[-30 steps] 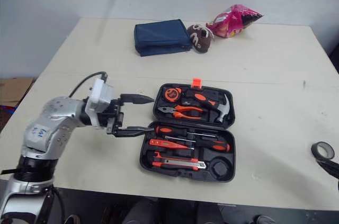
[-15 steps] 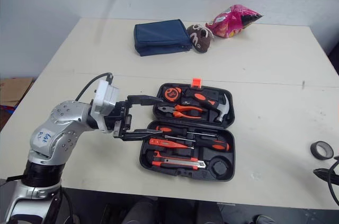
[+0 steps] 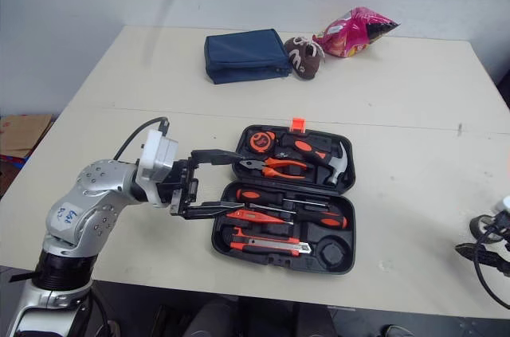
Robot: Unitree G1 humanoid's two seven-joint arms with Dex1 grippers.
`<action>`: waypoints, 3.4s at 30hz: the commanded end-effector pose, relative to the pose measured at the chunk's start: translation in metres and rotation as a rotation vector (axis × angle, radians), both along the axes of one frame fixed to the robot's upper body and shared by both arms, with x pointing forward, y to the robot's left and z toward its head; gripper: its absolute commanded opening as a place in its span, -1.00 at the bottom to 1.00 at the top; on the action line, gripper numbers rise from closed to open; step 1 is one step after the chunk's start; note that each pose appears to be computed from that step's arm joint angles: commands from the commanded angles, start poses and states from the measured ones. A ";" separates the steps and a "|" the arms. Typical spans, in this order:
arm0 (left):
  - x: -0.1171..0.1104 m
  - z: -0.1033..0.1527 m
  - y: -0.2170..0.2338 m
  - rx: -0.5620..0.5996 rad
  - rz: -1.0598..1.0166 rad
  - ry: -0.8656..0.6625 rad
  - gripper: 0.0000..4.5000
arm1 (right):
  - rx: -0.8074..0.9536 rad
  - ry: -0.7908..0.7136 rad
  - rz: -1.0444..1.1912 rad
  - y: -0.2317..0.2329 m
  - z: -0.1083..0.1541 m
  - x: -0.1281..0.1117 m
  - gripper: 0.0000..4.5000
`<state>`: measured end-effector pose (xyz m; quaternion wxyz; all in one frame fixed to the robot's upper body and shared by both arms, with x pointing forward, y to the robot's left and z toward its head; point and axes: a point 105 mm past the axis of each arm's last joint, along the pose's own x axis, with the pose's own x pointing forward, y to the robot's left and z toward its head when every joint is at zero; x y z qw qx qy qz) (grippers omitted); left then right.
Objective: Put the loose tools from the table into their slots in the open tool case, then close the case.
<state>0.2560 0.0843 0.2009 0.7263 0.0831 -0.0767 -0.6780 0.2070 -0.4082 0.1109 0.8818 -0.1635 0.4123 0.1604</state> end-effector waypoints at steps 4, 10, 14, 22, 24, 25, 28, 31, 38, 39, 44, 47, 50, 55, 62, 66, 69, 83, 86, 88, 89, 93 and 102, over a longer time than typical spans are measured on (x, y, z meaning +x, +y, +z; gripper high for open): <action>-0.004 0.004 0.000 -0.014 -0.009 -0.041 0.96 | -0.001 0.028 -0.008 0.000 -0.002 0.006 1.00; -0.005 0.003 0.004 -0.010 -0.013 -0.048 1.00 | 0.000 0.031 -0.015 -0.005 -0.003 0.009 0.60; -0.006 0.012 0.003 -0.072 -0.034 -0.041 1.00 | -0.002 0.018 -0.014 -0.008 0.002 0.012 -0.32; -0.011 0.007 0.001 -0.032 -0.101 -0.055 1.00 | -0.034 -0.131 0.229 0.021 0.029 0.027 -0.98; -0.013 0.008 0.000 -0.039 -0.126 -0.044 1.00 | 0.021 -0.178 0.300 0.046 0.048 0.033 -0.98; -0.016 0.007 -0.001 -0.033 -0.150 -0.033 1.00 | 0.037 -0.175 0.362 0.063 0.057 0.032 -0.98; -0.019 0.005 -0.003 -0.012 -0.203 -0.029 1.00 | 0.163 -0.103 0.620 0.133 0.067 0.016 -0.98; -0.018 0.001 -0.006 0.014 -0.225 -0.035 1.00 | 0.246 0.007 0.797 0.184 0.057 -0.007 -0.98; -0.017 0.001 -0.012 0.017 -0.234 -0.027 1.00 | 0.301 0.071 0.958 0.236 0.041 -0.027 -0.98; -0.017 0.000 -0.012 0.021 -0.233 -0.025 1.00 | 0.300 0.075 0.967 0.240 0.039 -0.028 -0.98; -0.016 0.001 -0.013 0.025 -0.229 -0.030 1.00 | 0.233 0.111 0.960 0.242 0.016 -0.024 -0.98; -0.014 0.002 -0.013 0.024 -0.222 -0.037 1.00 | 0.195 0.120 0.935 0.238 0.008 -0.019 -0.98; -0.014 0.002 -0.012 0.025 -0.217 -0.028 1.00 | 0.128 0.126 0.902 0.229 0.001 -0.012 -0.98; -0.014 0.002 -0.010 0.032 -0.211 -0.026 1.00 | 0.144 0.107 0.885 0.234 0.003 -0.008 -0.98; -0.015 0.004 -0.013 0.029 -0.208 -0.026 1.00 | 0.166 0.143 0.882 0.242 -0.001 -0.012 -0.98; -0.015 0.004 -0.012 0.030 -0.200 -0.025 1.00 | 0.216 0.169 0.924 0.246 0.004 -0.021 -0.60; -0.013 0.003 -0.006 0.042 -0.171 -0.011 1.00 | 0.332 0.099 0.978 0.251 0.028 -0.021 -0.07; -0.010 -0.007 0.006 0.102 -0.129 0.045 1.00 | 0.567 -0.085 1.033 0.251 0.049 -0.020 -0.44; -0.010 -0.008 0.006 0.106 -0.127 0.045 1.00 | 0.552 -0.148 1.061 0.252 0.031 -0.018 -0.96; -0.008 -0.007 0.007 0.110 -0.121 0.038 1.00 | 0.550 -0.204 1.051 0.253 0.021 -0.013 -0.96; -0.007 -0.007 0.008 0.111 -0.119 0.036 1.00 | 0.549 -0.213 1.039 0.252 0.014 -0.010 -0.96; -0.006 -0.007 0.009 0.118 -0.117 0.034 1.00 | 0.539 -0.180 0.954 0.243 -0.014 -0.002 -0.96; 0.002 -0.006 0.020 0.145 -0.064 0.025 1.00 | 0.578 -0.209 0.839 0.217 -0.045 -0.003 -0.96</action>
